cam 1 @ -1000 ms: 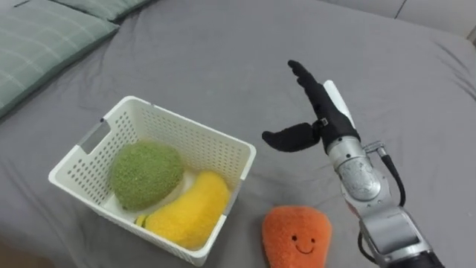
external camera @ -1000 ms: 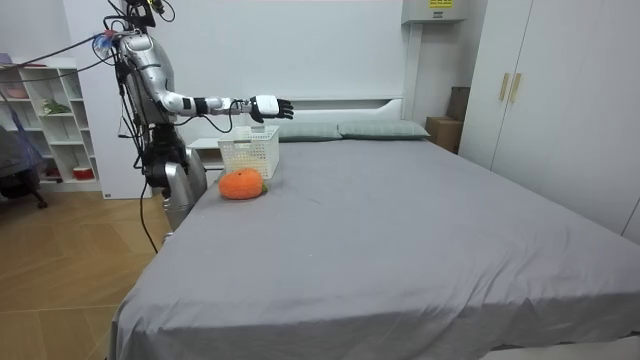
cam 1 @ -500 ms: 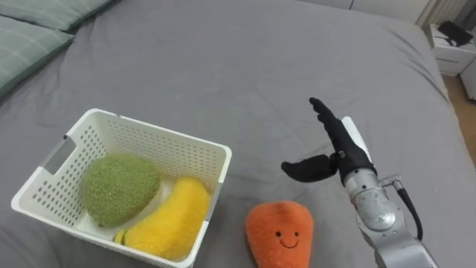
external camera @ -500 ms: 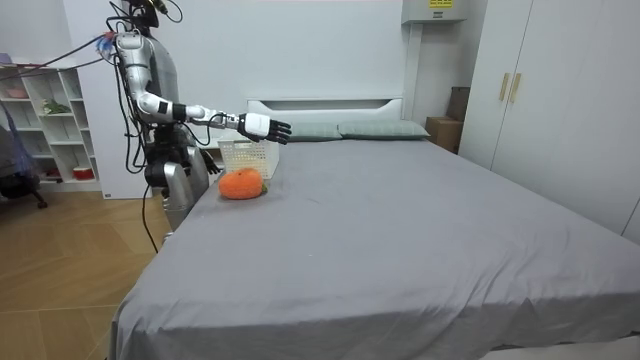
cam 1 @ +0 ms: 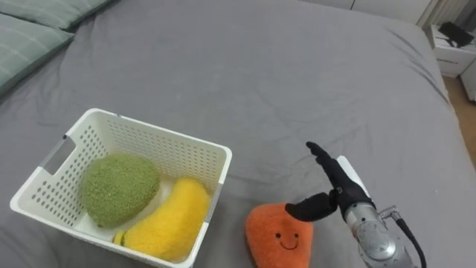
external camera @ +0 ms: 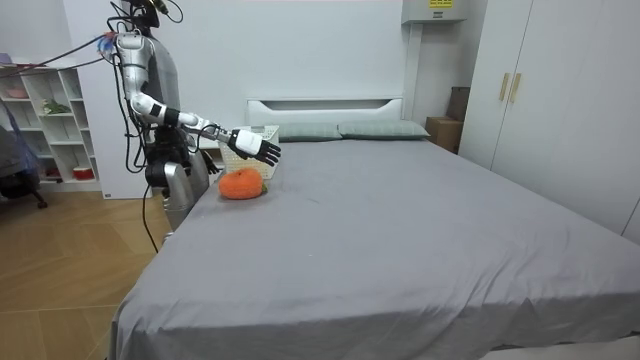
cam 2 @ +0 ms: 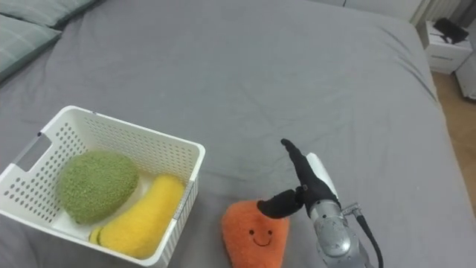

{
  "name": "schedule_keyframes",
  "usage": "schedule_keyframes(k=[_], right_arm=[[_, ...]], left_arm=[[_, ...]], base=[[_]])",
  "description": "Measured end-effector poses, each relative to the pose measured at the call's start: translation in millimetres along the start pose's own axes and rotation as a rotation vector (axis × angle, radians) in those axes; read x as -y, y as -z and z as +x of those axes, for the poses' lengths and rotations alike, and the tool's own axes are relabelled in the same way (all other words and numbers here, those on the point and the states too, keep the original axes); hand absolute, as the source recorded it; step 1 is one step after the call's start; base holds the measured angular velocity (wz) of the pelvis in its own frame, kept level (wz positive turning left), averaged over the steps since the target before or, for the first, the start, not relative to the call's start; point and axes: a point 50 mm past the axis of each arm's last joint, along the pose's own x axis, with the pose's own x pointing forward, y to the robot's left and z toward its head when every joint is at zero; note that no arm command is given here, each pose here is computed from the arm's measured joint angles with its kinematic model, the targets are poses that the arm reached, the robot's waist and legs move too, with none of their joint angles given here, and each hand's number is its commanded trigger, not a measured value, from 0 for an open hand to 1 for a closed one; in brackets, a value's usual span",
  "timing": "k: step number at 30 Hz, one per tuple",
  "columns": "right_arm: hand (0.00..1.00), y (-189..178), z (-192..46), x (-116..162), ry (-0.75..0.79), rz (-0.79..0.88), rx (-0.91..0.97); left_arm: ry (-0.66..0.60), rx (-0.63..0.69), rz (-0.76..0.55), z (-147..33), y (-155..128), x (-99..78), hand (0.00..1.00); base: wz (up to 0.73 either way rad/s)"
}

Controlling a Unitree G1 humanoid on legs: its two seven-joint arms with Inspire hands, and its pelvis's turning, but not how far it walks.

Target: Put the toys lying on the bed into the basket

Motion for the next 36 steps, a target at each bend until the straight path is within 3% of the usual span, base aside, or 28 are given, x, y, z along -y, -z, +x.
schedule_keyframes(k=[18, 21, 36], right_arm=[[0.00, 39, -9, -41, -0.173, -0.079, -0.178], [0.00, 59, -14, -50, -0.224, -0.080, -0.270], [0.00, 55, -9, -52, -0.207, -0.098, -0.247]], left_arm=[[-0.008, 0.027, -0.018, -1.6, -10, 4.6, 0.00], [0.007, 0.044, -0.007, -2.4, -12, 7.9, 0.00], [0.044, 0.090, -0.010, -3.7, -21, 13.3, 0.00]], base=[[0.04], [0.01], [0.03]])
